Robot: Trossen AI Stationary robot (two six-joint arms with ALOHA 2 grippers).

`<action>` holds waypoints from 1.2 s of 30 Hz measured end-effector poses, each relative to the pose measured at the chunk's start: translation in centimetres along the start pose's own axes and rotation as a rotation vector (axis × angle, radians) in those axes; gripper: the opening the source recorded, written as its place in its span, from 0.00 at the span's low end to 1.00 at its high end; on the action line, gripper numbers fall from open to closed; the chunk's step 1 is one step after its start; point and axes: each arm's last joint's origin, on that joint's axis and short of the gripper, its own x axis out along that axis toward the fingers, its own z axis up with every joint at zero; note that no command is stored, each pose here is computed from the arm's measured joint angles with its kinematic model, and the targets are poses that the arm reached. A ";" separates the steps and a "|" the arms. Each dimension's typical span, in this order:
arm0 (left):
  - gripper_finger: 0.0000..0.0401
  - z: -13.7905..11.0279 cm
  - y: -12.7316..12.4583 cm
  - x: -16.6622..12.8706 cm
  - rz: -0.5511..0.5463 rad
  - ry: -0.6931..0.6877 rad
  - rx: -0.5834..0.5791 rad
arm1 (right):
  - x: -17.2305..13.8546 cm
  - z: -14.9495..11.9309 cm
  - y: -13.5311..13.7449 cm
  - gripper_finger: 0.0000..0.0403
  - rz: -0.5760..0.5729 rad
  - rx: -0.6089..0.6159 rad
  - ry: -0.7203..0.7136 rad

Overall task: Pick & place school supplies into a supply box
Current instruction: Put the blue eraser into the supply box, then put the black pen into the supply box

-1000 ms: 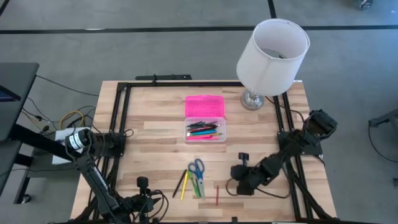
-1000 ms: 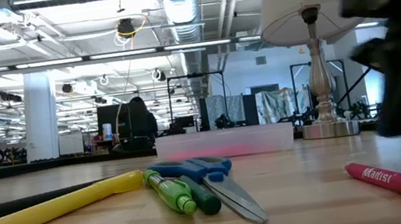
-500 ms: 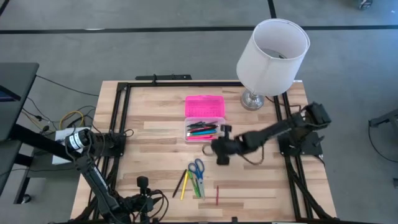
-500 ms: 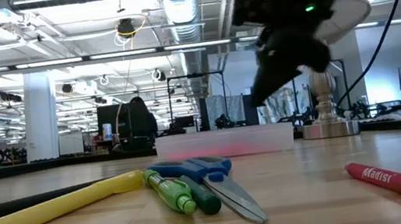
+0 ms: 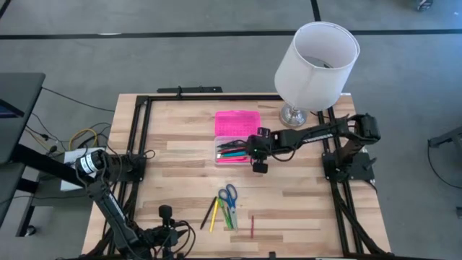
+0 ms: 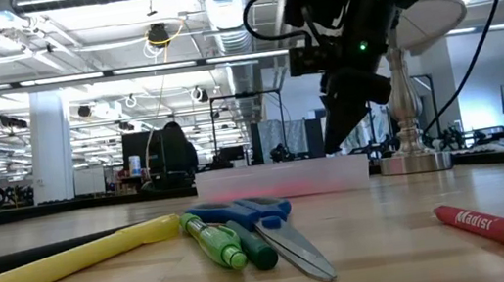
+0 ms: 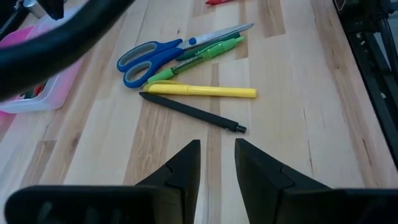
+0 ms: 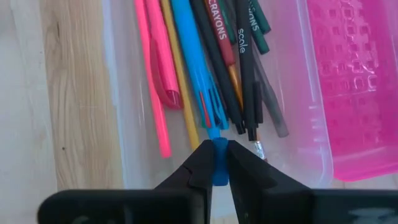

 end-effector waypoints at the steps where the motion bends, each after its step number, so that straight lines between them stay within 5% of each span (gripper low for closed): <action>1: 0.24 -0.1 0.0 0.1 0.004 -0.003 0.002 | 0.0 0.0 0.0 0.09 -0.001 -0.001 0.000; 11: 0.24 -1.9 1.3 1.6 0.074 0.000 0.062 | -0.2 0.1 -0.2 0.24 -0.006 -0.006 -0.008; 19: 0.24 -0.2 3.2 4.2 0.256 -0.082 0.150 | -1.4 0.1 0.8 0.28 0.001 -0.045 -0.024; 29: 0.24 1.9 7.7 10.4 0.160 0.342 -0.121 | -9.0 0.0 6.6 0.27 0.030 -0.121 -0.280; 36: 0.24 3.3 8.1 10.9 0.075 0.419 -0.065 | -12.3 -2.6 11.6 0.27 -0.136 -0.128 -0.442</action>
